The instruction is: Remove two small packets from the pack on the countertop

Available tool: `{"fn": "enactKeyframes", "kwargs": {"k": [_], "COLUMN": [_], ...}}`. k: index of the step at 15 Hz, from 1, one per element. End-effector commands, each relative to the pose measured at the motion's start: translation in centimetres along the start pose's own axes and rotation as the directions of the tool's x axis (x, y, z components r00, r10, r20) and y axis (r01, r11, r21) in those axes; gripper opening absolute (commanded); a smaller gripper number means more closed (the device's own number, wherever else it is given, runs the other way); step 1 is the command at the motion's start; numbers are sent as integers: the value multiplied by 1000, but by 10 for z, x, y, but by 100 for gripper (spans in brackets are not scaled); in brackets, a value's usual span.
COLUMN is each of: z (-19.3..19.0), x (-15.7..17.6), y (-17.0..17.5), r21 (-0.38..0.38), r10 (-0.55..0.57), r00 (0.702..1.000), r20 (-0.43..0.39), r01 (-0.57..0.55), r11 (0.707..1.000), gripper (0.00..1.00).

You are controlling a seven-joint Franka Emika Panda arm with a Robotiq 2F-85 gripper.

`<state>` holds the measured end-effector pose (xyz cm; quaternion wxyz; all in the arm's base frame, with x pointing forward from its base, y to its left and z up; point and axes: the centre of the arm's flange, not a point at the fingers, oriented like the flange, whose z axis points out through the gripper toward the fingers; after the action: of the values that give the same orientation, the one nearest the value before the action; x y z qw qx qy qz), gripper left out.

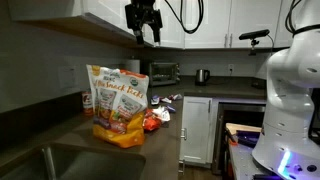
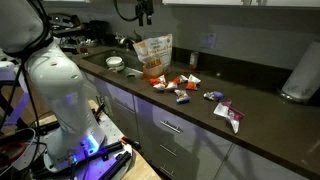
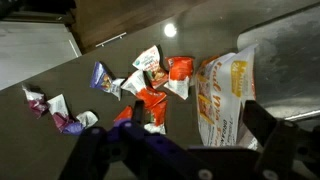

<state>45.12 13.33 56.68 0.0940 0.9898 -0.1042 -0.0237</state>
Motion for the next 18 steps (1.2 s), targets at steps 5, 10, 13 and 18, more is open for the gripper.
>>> {"fn": "enactKeyframes", "kwargs": {"k": [5, 10, 13, 18], "z": [2, 12, 18, 20], "x": [5, 21, 24, 16], "y": [1, 1, 4, 14], "r21": [5, 44, 86, 145], "r10": [-10, -127, -219, -372], "r00": [1000, 992, 973, 924], "r20": [1, -27, -66, -89], "r01": [10, 128, 224, 381], "r11": [1000, 991, 971, 913], "gripper": [100, 100, 100, 100]}}
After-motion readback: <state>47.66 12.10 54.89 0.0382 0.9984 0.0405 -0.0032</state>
